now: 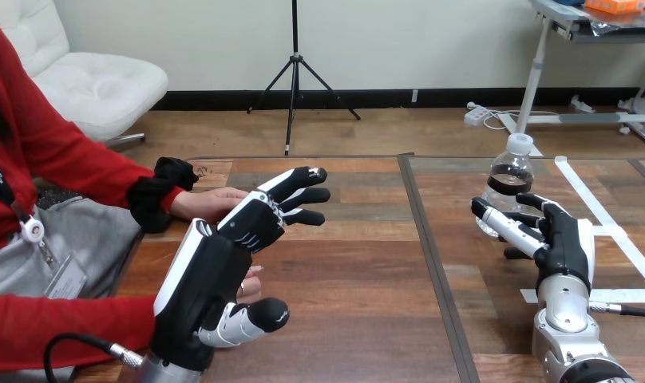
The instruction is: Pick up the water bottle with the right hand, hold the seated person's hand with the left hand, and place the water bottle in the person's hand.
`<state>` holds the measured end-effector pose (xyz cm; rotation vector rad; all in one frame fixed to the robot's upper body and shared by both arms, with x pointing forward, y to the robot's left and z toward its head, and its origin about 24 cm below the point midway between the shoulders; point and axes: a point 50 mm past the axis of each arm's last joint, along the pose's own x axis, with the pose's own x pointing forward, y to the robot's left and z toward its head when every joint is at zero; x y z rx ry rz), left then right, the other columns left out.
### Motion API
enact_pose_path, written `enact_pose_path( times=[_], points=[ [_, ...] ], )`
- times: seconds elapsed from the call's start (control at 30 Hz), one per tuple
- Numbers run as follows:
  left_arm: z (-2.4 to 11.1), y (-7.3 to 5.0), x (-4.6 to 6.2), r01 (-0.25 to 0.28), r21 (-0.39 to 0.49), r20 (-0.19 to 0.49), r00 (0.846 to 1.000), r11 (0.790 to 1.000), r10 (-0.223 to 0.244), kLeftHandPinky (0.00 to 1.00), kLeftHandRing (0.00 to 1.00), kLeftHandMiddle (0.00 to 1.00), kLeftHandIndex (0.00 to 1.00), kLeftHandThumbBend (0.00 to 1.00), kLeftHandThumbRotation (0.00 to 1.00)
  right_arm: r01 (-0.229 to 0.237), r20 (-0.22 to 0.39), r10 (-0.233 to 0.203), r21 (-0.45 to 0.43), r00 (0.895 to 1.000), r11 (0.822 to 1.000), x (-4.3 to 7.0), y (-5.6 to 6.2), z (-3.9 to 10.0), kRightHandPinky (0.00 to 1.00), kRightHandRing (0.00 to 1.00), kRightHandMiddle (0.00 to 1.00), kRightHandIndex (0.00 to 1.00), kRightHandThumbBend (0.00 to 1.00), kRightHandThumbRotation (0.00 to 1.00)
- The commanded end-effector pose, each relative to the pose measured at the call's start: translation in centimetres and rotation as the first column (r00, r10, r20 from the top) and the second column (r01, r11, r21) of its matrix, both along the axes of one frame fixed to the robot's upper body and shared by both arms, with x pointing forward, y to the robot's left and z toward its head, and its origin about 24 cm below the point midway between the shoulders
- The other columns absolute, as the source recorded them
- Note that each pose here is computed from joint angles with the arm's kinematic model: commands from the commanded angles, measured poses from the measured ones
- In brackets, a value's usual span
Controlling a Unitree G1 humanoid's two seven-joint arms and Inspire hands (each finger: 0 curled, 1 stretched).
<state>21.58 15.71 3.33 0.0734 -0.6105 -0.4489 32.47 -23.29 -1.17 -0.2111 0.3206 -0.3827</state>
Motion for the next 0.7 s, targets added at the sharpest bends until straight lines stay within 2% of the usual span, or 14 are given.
enact_pose_path(
  times=[0.0,0.33,0.67],
  points=[
    [1.39,0.03,1.26,-0.009,0.007,0.073,0.997,1.0,0.008,0.71,0.81,0.86,0.84,1.0,0.79,-0.019,0.123,0.025,-0.049,0.992,0.999,2.39,0.09,3.58,0.49,0.57,0.64,0.76,1.0,0.35],
    [1.32,0.03,1.37,-0.003,0.007,0.067,0.998,1.0,0.002,0.71,0.81,0.86,0.84,1.0,0.8,-0.013,0.134,0.019,-0.045,0.991,0.999,2.42,0.17,3.67,0.49,0.56,0.63,0.75,1.0,0.34],
    [1.3,0.0,1.43,0.003,0.0,0.057,0.998,1.0,-0.003,0.7,0.81,0.86,0.84,1.0,0.8,-0.01,0.124,0.019,-0.073,0.992,0.997,2.42,0.11,3.67,0.49,0.57,0.66,0.77,1.0,0.37]
  ],
)
